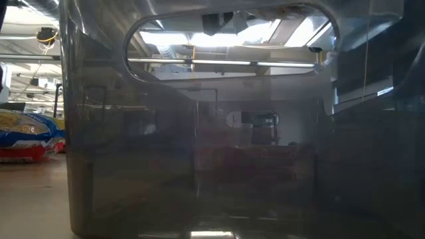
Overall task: Sort Maruchan noodles
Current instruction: Put the bottom right blue noodle pack into the black bin
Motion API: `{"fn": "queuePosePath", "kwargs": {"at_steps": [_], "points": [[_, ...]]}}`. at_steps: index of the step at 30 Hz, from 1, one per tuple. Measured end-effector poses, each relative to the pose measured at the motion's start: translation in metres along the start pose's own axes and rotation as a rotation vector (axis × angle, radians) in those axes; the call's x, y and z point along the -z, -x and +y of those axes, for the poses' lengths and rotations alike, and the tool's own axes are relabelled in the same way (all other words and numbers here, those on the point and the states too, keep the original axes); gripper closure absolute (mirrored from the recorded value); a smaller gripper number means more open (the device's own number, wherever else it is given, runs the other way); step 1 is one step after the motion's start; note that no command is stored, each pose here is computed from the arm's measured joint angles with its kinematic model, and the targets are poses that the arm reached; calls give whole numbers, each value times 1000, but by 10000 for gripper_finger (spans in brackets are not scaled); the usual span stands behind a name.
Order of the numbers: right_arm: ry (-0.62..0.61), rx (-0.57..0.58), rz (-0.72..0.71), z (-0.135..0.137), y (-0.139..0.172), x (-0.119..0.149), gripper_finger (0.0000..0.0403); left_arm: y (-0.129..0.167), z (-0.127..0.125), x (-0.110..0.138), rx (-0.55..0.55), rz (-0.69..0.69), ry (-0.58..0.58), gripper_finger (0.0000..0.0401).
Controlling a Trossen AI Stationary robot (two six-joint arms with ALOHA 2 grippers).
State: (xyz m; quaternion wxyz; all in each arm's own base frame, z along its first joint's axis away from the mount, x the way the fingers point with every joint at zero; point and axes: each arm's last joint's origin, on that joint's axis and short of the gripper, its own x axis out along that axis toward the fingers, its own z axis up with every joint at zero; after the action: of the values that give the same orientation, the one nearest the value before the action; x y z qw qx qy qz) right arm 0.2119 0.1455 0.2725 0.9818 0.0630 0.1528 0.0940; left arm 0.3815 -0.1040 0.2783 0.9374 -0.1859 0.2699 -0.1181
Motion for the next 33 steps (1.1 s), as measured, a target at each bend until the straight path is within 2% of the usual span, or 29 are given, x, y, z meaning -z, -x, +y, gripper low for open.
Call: {"fn": "queuePosePath", "kwargs": {"at_steps": [4,8,10,15,20,28,33], "points": [[-92,-128,110,4,14,-2,239,15,-8,1,-29,48,-65,313],[-181,-198,181,18,23,9,214,24,-19,8,-62,93,-188,318],[-204,-192,211,24,23,17,209,24,-25,13,-75,104,-258,319],[-226,-116,245,36,18,37,211,22,-33,19,-142,181,-291,321],[-224,-64,274,40,9,49,216,22,-46,4,-201,233,-372,327],[-220,0,283,37,5,55,216,-11,-45,-1,-260,436,-469,332],[-236,16,287,36,5,56,216,-35,-35,10,-284,524,-479,332]]}}
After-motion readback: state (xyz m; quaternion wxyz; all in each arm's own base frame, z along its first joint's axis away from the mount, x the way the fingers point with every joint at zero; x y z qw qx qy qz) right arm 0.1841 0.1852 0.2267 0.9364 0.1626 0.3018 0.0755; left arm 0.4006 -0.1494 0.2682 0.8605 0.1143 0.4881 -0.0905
